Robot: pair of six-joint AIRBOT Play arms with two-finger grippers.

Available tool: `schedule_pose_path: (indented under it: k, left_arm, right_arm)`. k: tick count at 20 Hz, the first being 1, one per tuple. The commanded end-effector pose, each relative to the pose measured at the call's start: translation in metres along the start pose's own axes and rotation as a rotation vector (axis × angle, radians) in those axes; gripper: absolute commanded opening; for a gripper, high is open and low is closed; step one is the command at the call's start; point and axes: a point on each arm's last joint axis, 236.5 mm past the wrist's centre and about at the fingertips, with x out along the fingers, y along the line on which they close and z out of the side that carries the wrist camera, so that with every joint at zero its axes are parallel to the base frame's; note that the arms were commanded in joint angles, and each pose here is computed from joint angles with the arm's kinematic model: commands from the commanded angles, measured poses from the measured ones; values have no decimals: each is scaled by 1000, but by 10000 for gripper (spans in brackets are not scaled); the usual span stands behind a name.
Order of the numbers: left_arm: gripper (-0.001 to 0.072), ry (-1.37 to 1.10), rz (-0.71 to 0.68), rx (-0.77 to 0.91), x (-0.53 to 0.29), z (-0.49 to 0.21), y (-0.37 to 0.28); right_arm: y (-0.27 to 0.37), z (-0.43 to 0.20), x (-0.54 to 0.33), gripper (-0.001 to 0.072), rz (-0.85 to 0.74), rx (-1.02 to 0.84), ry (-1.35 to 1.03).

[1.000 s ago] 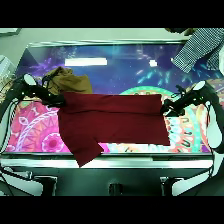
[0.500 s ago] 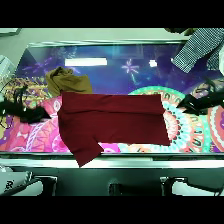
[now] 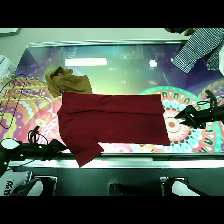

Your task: Fold the clothes and pants, and hang the long-sleeved shirts on hangers.

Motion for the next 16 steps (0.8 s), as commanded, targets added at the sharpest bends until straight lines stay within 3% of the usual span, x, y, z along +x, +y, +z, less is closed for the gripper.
schedule_pose_path:
  k: [1, 8, 9, 11, 12, 16]
  left_arm:
    - [475, -22, -24, -15, 16, -5, 1]
    - [471, -47, -24, 48, 41, 1, -16]
    - [443, -38, -22, 44, 44, 0, -16]
    - [224, -19, -19, 45, 48, -4, -16]
    - [32, -18, -20, 46, 48, -4, -16]
    - [20, -17, -21, 48, 48, -5, -17]
  right_arm:
    - [5, -4, 2, 480, 27, 12, 11]
    - [10, -6, 1, 480, 50, 14, 18]
    - [12, -6, 1, 480, 56, 13, 19]
    - [15, -6, 1, 479, 70, 16, 17]
    - [18, -5, 1, 479, 83, 17, 14]
    - [29, 0, 0, 478, 131, 42, -4]
